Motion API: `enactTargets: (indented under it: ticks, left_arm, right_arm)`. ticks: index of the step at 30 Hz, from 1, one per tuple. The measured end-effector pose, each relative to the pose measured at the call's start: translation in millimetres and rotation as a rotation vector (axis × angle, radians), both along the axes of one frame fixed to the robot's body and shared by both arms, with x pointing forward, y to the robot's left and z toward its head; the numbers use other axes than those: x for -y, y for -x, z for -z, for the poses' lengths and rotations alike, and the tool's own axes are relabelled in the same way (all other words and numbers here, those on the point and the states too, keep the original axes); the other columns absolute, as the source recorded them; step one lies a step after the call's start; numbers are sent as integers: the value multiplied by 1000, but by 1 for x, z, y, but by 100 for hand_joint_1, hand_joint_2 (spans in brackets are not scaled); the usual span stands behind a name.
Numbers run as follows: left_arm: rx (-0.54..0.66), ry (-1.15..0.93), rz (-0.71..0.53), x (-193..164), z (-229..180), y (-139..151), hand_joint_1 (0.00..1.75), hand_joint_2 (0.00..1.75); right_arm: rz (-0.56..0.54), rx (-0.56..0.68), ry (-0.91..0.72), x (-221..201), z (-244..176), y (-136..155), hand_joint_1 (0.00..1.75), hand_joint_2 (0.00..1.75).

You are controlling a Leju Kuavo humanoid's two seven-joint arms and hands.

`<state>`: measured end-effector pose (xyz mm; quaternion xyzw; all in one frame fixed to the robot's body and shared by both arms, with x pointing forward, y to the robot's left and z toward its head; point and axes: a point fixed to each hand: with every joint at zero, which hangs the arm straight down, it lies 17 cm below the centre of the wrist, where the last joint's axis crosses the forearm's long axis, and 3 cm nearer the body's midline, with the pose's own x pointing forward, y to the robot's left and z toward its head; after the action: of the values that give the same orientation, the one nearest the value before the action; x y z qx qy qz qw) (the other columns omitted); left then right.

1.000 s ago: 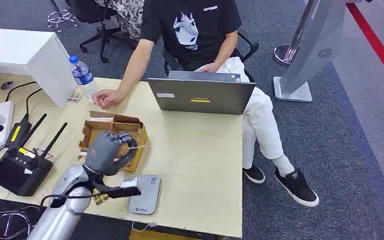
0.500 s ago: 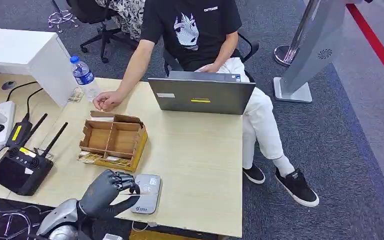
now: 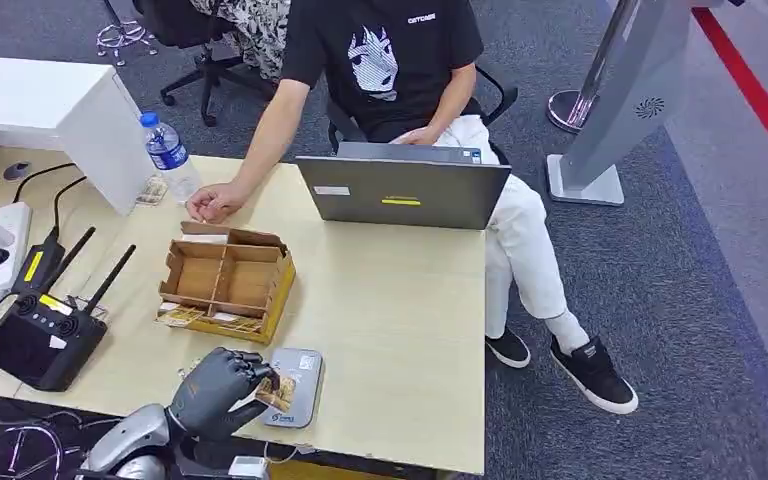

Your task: Pass the card to the sensor for recognition and then transmit it.

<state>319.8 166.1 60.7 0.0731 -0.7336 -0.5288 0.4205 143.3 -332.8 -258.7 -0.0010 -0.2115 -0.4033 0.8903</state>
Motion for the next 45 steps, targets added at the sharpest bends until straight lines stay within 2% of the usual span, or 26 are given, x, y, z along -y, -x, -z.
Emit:
enactTargets:
  ticks: [2, 11, 12, 14, 21, 27, 30, 36, 45]
  left_arm:
    - [-21, -4, -10, 3, 10, -3, 161, 175]
    - [-85, 10, -11, 23, 33, -7, 164, 175]
    - [-86, 9, -12, 24, 34, -8, 162, 175]
    - [-87, 9, -12, 27, 36, -8, 175, 175]
    - [-41, 55, -25, 32, 22, -13, 175, 175]
    - [65, 135, -47, 36, -23, -26, 175, 175]
    - [152, 170, -97, 26, -53, -40, 175, 175]
    - [377, 74, -322, -20, -105, -88, 175, 175]
    - [635, -105, -604, -95, -174, -158, 175, 175]
  right_arm:
    - [-3, 1, -1, -1, 0, -1, 0, 175]
    - [-25, 3, -2, -3, -1, -3, 0, 175]
    - [-25, 3, -2, -3, -1, -3, 0, 175]
    - [-27, 2, -2, -3, -1, -3, 0, 175]
    - [-26, 1, -2, -3, 0, -3, 0, 175]
    - [-14, 0, -1, -2, 0, -2, 0, 175]
    - [-13, -4, 3, -1, 0, -2, 0, 175]
    - [-25, -9, 6, -2, 0, -1, 0, 175]
    - [-52, -16, 5, -5, 1, -1, 0, 175]
